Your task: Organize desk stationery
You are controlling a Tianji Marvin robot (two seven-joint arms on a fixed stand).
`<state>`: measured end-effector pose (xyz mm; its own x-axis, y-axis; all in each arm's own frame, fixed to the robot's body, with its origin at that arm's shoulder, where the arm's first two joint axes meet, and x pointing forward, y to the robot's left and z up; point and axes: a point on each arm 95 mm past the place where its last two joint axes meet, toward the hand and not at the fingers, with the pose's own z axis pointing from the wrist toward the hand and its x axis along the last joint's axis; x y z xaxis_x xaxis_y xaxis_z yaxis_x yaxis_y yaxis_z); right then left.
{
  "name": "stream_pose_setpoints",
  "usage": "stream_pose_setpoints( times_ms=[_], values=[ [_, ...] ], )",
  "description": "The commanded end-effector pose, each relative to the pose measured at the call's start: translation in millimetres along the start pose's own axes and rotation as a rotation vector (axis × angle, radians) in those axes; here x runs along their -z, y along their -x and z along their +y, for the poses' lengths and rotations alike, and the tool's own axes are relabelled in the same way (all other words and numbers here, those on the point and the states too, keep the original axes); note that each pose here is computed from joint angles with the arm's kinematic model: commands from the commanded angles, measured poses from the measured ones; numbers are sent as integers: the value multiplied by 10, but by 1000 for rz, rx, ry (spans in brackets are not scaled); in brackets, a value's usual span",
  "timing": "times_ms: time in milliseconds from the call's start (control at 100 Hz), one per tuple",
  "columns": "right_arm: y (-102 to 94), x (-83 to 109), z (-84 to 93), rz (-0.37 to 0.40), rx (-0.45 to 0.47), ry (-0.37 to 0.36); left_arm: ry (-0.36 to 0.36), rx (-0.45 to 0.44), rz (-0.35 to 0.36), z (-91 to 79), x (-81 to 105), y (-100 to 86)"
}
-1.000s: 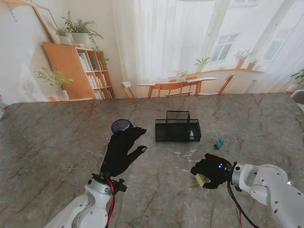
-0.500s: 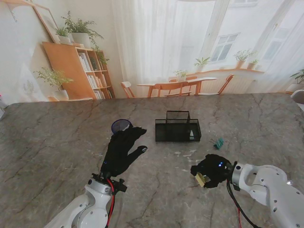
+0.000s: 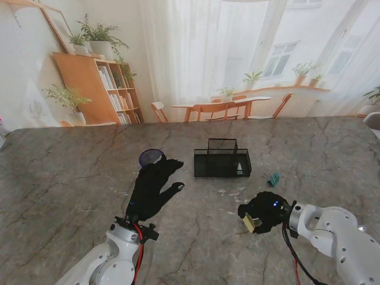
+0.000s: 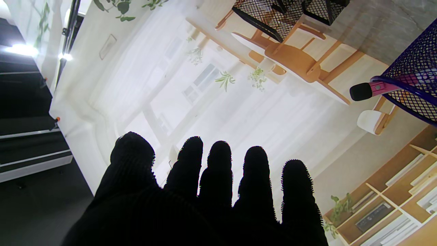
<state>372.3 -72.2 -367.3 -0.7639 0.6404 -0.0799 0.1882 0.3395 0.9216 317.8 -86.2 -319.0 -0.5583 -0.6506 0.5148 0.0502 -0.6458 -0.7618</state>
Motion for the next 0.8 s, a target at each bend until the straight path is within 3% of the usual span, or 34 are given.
stream_pose_setpoints(
  times_ms=[0, 300, 790],
  values=[
    [-21, -10, -28, -3, -11, -9, 2, 4, -3, 13, 14, -17],
    [-50, 7, 93, -38, -36, 48, 2, 4, 0, 15, 10, -19],
    [-69, 8, 421, -245, -202, 215, -12, 4, -7, -5, 19, -20]
  ],
)
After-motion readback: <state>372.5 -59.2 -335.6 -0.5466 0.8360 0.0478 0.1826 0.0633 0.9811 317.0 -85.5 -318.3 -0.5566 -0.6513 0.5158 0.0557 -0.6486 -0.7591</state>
